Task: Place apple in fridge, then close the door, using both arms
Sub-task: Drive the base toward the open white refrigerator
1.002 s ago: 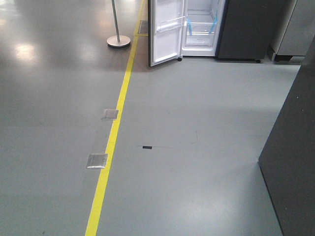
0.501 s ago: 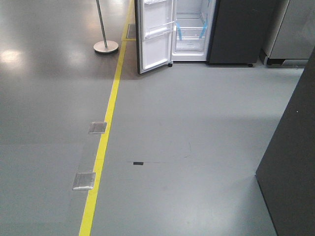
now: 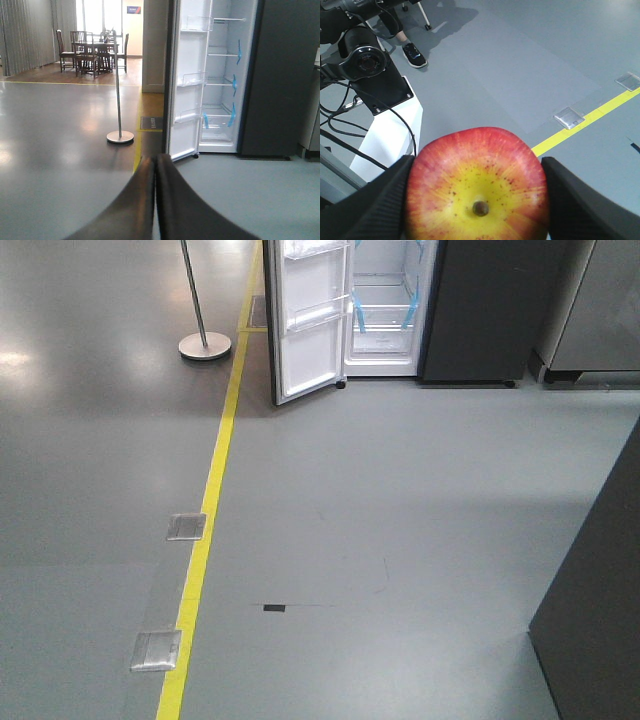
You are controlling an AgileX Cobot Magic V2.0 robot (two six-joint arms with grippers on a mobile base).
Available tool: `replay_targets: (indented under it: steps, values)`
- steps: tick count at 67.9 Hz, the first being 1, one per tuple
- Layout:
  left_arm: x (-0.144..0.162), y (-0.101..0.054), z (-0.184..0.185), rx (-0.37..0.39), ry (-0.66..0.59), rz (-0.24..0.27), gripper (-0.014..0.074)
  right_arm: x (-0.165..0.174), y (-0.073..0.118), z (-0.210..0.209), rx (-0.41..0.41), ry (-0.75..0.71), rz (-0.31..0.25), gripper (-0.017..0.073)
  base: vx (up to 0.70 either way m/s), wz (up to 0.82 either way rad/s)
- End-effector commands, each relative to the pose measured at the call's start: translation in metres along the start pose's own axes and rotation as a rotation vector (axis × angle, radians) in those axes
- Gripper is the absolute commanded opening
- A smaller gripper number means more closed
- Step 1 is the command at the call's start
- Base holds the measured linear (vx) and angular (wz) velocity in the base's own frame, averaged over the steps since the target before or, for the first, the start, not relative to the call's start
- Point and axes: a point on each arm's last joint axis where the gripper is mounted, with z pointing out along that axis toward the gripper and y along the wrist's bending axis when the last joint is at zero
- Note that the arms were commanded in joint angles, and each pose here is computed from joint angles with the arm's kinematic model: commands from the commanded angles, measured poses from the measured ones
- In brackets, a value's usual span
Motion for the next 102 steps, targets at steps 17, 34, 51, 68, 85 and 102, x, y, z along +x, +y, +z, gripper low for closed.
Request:
replay_targets:
  steps: [17,34,51,68,85,102]
  values:
    - [-0.0036,-0.0004,-0.0010,0.010,-0.078,-0.005,-0.0006,-0.0097,0.0046,-0.0028,-0.037,-0.055,0.005,0.0196,0.26,0.02]
    - [-0.0036,-0.0004,-0.0010,0.010,-0.078,-0.005,-0.0006,-0.0097,0.0046,-0.0028,-0.037,-0.055,0.005,0.0196,0.27,0.01]
    - [-0.0036,-0.0004,-0.0010,0.010,-0.078,-0.005,-0.0006,-0.0097,0.0046,-0.0028,-0.037,-0.055,0.005,0.0196,0.28,0.00]
    - [-0.0036,-0.0004,-0.0010,0.010,-0.078,-0.005,-0.0006,-0.0096,0.0046,-0.0028,-0.038,-0.054,0.005,0.0196,0.28,-0.01]
    - [-0.0036,-0.0004,-0.0010,0.010,-0.078,-0.005,-0.0006,-0.0085,0.0057,-0.0028,-0.050,-0.042,0.004,0.0196,0.29,-0.01]
    - [-0.0036,-0.0004,-0.0010,0.010,-0.078,-0.005,-0.0006,-0.0085,0.0057,-0.0028,-0.050,-0.042,0.004,0.0196,0.30,-0.01]
